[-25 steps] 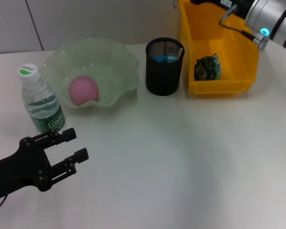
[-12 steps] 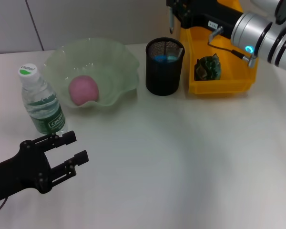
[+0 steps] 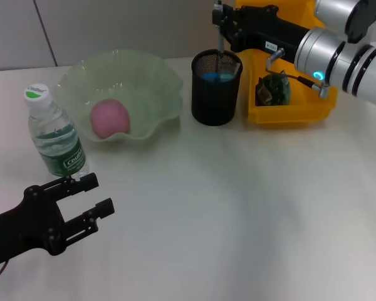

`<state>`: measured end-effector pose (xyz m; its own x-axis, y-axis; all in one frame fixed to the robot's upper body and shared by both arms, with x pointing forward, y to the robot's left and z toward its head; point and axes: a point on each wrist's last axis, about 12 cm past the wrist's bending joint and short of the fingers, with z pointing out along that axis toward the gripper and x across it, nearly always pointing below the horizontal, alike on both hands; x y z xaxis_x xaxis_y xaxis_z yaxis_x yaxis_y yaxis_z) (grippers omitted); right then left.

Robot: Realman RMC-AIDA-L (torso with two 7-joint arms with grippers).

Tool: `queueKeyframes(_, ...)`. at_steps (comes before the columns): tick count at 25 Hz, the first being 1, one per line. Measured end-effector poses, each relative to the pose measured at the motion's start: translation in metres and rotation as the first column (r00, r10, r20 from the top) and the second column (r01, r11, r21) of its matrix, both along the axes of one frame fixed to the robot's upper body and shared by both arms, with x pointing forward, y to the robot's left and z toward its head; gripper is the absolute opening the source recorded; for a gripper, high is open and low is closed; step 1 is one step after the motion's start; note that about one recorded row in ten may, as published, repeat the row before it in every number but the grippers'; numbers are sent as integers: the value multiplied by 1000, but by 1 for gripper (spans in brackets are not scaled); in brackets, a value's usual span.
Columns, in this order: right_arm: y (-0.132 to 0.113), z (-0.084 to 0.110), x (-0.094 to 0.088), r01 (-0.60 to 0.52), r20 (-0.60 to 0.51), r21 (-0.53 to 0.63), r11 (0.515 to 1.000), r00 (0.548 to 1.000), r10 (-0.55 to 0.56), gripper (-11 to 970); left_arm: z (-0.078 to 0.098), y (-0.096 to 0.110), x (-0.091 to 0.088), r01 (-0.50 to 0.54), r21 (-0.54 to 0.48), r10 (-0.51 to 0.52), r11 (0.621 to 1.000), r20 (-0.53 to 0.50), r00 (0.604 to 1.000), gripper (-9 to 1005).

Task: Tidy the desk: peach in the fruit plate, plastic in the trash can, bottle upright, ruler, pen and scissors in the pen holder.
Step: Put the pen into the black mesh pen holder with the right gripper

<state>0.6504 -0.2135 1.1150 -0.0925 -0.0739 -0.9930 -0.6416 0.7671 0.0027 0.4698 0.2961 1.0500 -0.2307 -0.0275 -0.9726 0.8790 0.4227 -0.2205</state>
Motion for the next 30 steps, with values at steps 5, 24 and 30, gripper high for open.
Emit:
queueKeyframes(5, 3, -3, -1, -11, -11, -25, 1000, 1000, 10, 128, 0, 1, 0, -2, -3, 2, 1000, 2, 1000, 596)
queueKeyframes(24, 2, -7, -4, -12, -18, -28, 1000, 1000, 12, 436, 2, 4, 0, -9, -2, 9, 1000, 10, 1000, 597)
queueKeyframes(30, -8, -3, -12, -4, 10, 77, 997, 1000, 4, 605, 3, 4, -2, 0, -13, 1, 1000, 12, 1000, 598)
